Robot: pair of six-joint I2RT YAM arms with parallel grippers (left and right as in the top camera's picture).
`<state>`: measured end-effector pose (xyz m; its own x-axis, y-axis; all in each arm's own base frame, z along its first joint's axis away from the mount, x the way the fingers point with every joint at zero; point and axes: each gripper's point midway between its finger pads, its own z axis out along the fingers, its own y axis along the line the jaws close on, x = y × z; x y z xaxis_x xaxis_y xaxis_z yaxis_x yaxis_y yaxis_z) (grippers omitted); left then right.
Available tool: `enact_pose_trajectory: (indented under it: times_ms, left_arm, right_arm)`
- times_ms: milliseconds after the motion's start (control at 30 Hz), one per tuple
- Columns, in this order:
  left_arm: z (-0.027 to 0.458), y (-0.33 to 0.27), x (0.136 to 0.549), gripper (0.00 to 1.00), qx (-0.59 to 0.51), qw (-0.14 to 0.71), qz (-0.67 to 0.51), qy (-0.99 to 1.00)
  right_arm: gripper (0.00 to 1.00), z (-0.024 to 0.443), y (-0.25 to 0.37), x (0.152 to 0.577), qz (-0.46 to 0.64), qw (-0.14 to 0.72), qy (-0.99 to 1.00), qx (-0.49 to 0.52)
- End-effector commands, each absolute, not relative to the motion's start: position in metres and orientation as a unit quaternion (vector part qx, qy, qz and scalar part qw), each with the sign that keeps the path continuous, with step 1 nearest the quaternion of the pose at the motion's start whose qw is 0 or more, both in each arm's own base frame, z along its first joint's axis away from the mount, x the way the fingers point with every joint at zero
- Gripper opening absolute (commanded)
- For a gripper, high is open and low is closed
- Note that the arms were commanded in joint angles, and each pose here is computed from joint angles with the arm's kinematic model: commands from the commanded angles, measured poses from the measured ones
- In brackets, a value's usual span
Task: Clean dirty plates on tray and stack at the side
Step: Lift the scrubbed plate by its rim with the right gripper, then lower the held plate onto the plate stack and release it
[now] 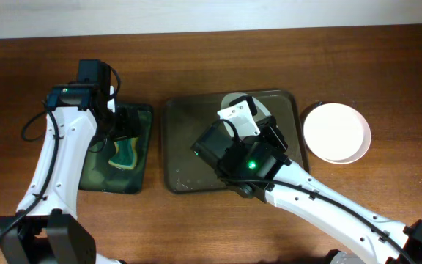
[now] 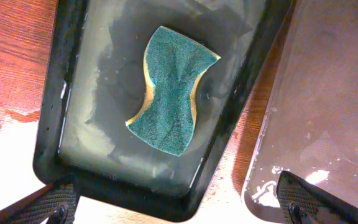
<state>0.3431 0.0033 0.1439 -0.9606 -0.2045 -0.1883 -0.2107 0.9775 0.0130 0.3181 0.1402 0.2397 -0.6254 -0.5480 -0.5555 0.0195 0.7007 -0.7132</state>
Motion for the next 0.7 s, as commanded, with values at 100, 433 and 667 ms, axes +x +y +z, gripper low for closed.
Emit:
enact_pose_trajectory:
  times_ms: [100,433,667]
  left_arm:
    - [0.152,0.004,0.346,0.99,-0.105,0.105,0.01,0.989]
    - [0.152,0.004,0.346,0.99,-0.105,0.105,0.011,0.989]
    - [0.152,0.004,0.346,1.0,-0.105,0.105,0.011,0.989]
  right_arm:
    - [0.04,0.259,0.138,0.318,-0.351,0.427,0.822,-0.138]
    - [0.04,0.183,0.1,0.347,-0.058,0.248,0.964,-0.08]
    - [0.04,0.169,-0.095,0.359,0.114,0.224,0.937,0.241]
